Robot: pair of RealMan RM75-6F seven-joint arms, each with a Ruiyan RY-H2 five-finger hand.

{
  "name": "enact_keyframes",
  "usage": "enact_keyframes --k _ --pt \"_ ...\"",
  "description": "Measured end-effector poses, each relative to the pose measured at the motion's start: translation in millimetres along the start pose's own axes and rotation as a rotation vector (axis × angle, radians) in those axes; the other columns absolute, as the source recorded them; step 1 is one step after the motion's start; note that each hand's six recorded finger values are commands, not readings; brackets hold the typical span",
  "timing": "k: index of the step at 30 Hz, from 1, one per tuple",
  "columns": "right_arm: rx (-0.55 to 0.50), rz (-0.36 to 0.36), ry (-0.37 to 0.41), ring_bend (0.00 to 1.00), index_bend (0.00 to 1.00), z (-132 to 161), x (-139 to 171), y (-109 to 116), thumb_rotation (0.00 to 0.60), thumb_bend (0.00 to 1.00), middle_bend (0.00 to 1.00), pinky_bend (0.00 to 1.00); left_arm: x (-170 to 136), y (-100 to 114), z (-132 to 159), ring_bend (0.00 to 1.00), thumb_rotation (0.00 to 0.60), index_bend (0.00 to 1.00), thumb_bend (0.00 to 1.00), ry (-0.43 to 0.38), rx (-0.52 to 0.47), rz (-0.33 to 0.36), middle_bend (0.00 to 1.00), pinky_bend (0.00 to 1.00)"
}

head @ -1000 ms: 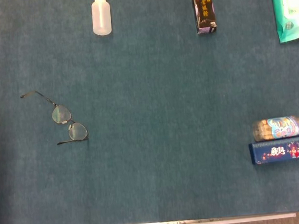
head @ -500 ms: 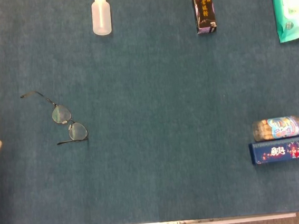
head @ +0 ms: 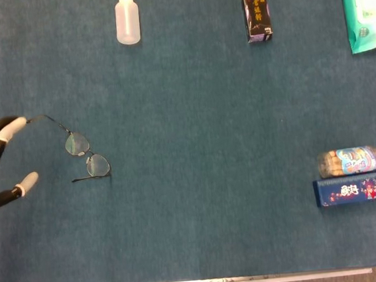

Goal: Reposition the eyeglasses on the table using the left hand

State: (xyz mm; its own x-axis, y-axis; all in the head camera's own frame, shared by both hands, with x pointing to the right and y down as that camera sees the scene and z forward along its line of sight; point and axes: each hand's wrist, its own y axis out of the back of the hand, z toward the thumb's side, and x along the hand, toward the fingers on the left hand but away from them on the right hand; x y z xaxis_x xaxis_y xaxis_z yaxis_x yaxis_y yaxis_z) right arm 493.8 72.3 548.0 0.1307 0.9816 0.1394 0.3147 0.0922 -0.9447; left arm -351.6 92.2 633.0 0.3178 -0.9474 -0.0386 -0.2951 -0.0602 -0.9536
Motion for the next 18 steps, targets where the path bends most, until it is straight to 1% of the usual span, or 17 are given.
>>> enact_keyframes --k 3,5,9,14,18 --pt "-0.001 0.001 0.001 0.51 0.60 -0.3 1.1 -0.6 0.600 0.31 0.57 0.55 7.4 -7.0 5.1 0.28 0.600 0.13 0.07 -0.020 0.000 -0.027 0.18 0.52" --pt "0.001 0.005 0.000 0.51 0.60 -0.6 1.1 -1.3 0.600 0.31 0.57 0.55 8.9 -10.9 8.7 0.27 0.600 0.13 0.07 -0.030 -0.010 -0.040 0.18 0.51" --pt "0.003 0.012 -0.001 0.51 0.60 -0.5 0.9 -2.7 0.600 0.31 0.57 0.55 6.0 -17.7 13.5 0.27 0.600 0.13 0.07 -0.042 -0.018 -0.057 0.18 0.51" --pt "0.001 0.012 0.001 0.51 0.60 0.0 1.2 -2.5 0.600 0.31 0.57 0.54 2.8 -21.4 12.0 0.27 0.600 0.13 0.07 -0.041 -0.001 -0.065 0.18 0.50" --pt "0.001 0.016 0.003 0.51 0.60 0.5 1.6 -3.0 0.600 0.31 0.57 0.54 0.3 -27.6 9.9 0.27 0.600 0.13 0.07 -0.036 0.019 -0.089 0.18 0.50"
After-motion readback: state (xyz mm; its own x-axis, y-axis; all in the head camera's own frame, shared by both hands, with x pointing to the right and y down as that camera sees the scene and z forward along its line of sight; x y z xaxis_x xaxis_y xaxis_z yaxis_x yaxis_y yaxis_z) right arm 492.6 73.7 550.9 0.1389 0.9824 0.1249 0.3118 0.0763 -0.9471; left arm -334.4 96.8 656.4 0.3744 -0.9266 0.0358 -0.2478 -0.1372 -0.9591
